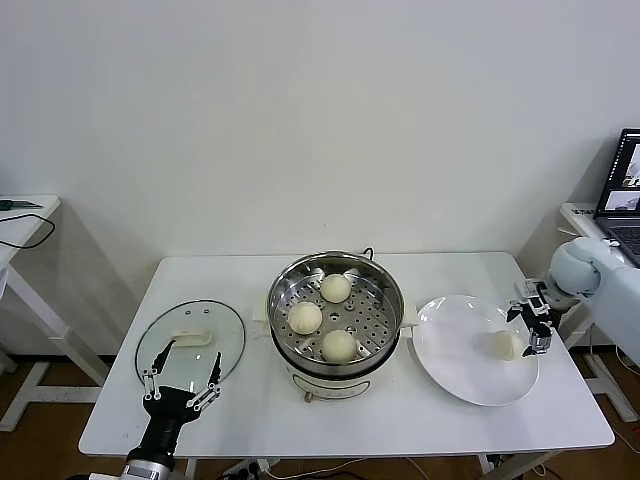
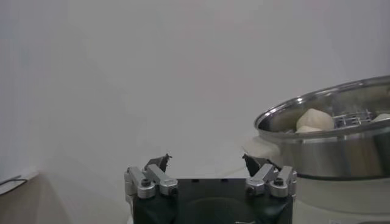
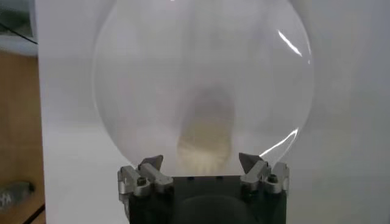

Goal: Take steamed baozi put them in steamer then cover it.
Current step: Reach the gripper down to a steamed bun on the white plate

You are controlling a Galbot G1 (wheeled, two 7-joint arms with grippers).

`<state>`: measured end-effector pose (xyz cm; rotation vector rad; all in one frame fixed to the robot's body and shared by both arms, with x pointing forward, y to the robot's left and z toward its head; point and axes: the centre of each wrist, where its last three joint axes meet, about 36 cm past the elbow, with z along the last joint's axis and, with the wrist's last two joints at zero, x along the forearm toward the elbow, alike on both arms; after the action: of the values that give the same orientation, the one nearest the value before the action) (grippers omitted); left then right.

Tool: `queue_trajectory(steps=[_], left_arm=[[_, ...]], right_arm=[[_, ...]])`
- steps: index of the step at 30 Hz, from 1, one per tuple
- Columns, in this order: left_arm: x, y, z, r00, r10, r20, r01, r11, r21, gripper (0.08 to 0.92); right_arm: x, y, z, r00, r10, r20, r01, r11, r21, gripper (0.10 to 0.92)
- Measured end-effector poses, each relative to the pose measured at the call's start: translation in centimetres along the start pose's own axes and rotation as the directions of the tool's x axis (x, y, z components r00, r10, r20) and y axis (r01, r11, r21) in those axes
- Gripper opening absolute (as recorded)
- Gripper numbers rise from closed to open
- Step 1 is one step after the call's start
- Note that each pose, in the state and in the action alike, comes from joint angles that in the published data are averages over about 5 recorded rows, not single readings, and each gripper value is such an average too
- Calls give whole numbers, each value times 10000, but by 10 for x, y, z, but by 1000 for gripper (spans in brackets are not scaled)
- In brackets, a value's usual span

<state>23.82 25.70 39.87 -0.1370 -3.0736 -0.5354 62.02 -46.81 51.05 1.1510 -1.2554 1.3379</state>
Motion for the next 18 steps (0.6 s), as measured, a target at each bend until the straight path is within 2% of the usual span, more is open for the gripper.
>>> queue_trajectory(steps=[18], left_arm=[[-4, -1, 5, 10000, -17, -59, 17, 10000, 54, 823]], right_arm=[[-36, -3, -5, 9998, -146, -101, 145, 9999, -78, 823]])
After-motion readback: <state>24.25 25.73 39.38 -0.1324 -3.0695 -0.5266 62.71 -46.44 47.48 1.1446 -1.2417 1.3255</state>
